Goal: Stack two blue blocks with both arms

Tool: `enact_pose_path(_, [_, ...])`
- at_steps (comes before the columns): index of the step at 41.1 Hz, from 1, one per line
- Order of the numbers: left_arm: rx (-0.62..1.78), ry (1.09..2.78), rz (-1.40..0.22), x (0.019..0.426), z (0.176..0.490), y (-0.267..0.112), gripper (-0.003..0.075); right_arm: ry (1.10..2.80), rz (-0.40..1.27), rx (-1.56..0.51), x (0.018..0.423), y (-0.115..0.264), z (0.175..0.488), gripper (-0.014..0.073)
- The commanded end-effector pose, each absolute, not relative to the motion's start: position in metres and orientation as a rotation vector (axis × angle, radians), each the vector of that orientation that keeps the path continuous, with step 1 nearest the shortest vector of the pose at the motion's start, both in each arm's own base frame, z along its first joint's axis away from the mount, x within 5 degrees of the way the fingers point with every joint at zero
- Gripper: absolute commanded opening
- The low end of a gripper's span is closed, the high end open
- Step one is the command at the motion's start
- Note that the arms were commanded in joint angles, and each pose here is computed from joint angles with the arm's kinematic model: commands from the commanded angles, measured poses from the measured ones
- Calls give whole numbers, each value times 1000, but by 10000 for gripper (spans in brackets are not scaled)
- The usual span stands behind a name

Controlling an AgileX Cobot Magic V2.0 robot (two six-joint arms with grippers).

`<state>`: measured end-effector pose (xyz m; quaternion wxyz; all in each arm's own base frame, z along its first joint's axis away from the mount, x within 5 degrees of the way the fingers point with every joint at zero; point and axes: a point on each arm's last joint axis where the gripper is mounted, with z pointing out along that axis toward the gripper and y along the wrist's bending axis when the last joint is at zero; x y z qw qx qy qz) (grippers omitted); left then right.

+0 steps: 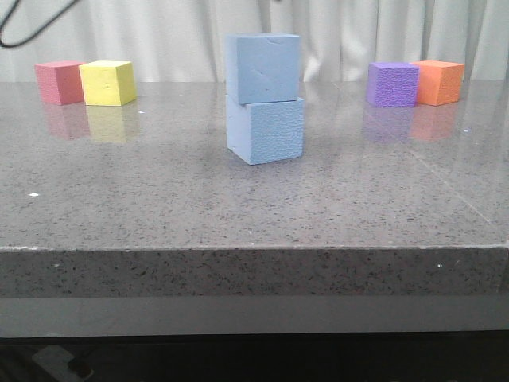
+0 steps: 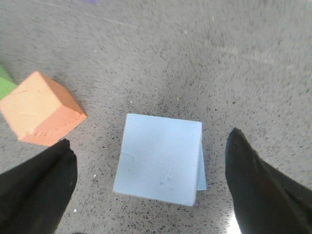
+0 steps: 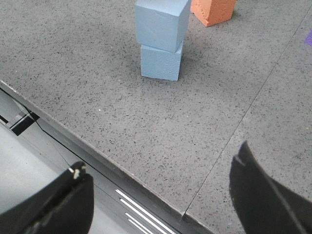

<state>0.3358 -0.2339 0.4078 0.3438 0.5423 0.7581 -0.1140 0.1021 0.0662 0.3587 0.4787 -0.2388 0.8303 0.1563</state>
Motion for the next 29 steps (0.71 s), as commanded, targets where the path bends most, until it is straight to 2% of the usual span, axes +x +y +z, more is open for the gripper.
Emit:
enact_pose_path(1, [1266,1893,-326,311,456,-218,599,1940,387,-557,103,65,372,585])
enact_pose_path(12, [1112,1961,-377,270,494,-191,599,1940,387,-557,103,65,372,585])
enact_pose_path(20, [797,2100,-248,251,512,-157,599,1942,391,-556,103,66,372,585])
enact_pose_path(25, [689,2128,-257,234,508,-143,599,1946,392,-557,103,66,371,585])
enact_pose_path(29, [652,2115,-278,217,493,-133,599,1952,385,-561,103,65,371,585])
